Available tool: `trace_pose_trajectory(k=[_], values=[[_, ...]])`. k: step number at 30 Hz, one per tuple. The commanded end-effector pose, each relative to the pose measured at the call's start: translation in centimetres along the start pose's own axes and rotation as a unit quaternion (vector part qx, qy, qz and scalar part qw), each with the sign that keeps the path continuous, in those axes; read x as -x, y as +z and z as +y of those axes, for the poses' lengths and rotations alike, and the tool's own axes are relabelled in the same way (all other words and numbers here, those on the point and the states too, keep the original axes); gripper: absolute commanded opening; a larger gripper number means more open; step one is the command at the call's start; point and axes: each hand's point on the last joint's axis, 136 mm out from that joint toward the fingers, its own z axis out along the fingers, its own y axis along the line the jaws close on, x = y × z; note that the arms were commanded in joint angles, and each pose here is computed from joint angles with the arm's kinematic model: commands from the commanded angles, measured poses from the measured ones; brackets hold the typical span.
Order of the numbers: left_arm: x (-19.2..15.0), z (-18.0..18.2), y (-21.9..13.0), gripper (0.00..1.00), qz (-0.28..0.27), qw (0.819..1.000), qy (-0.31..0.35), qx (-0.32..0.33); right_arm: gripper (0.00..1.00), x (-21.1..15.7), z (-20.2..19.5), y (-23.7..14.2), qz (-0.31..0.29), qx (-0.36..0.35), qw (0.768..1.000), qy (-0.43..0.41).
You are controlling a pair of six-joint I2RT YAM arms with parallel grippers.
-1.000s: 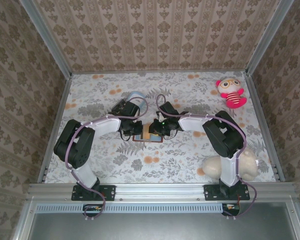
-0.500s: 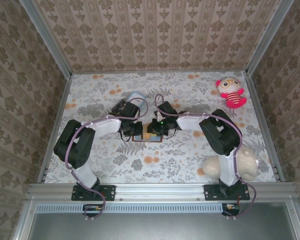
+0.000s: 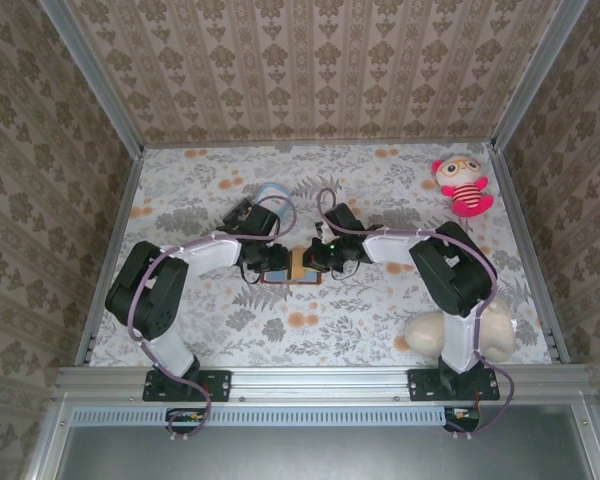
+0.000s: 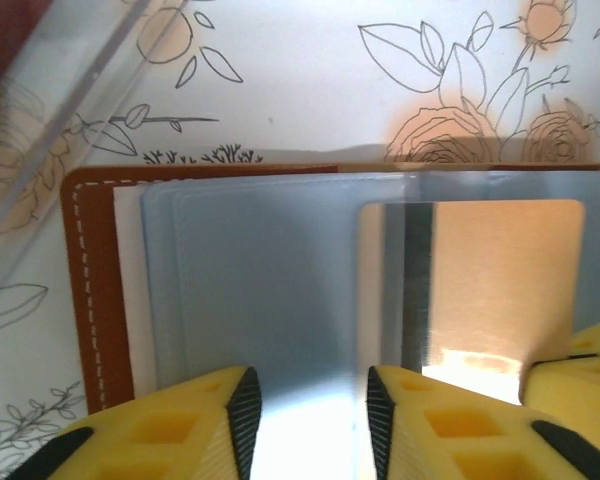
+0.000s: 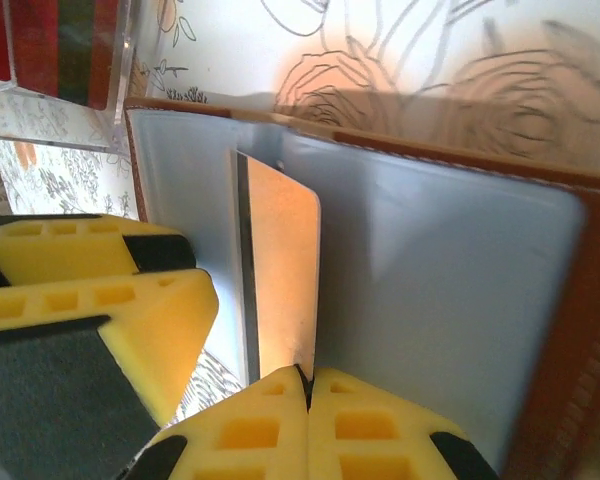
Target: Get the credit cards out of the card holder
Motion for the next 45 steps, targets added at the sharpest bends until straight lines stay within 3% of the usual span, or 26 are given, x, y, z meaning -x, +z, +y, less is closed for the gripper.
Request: trace_pose_trajectory(k=[1,8,13,21,28,32,37,45], values=[[-1.5,1.3,0.0,0.42,0.019,1.000,-0.012,0.015,0.00,-1.1,-2.1,-1.8,-0.003,-0.028,1.000,0.000],[0.3,-1.1,-2.1,0.55,-0.016,0.999,-0.012,-0.042,0.00,-0.7,0.0,-6.1,-0.047,0.027,0.998,-0.031],[2.3,-3.6,-6.0,0.61,-0.069,0.989,-0.025,-0.125,0.00,0.0,2.8,-9.1,-0.079,0.089,0.991,-0.059],[4.2,-8.2,-12.0,0.79,-0.128,0.955,-0.026,-0.268,0.00,0.5,7.6,-11.8,-0.101,0.193,0.972,-0.091],[4.5,-11.5,-14.4,0.81,-0.118,0.921,-0.025,-0.370,0.00,1.3,10.3,-13.0,-0.106,0.258,0.956,-0.088],[4.1,-12.2,-14.9,0.77,-0.112,0.913,0.002,-0.391,0.00,1.6,10.8,-13.5,-0.113,0.268,0.953,-0.087],[4.1,-12.5,-15.3,0.58,-0.115,0.906,0.019,-0.408,0.00,1.8,10.6,-13.4,-0.116,0.264,0.954,-0.080],[4.2,-12.8,-16.3,0.37,-0.119,0.892,0.033,-0.434,0.00,2.4,8.9,-12.7,-0.118,0.245,0.961,-0.053]])
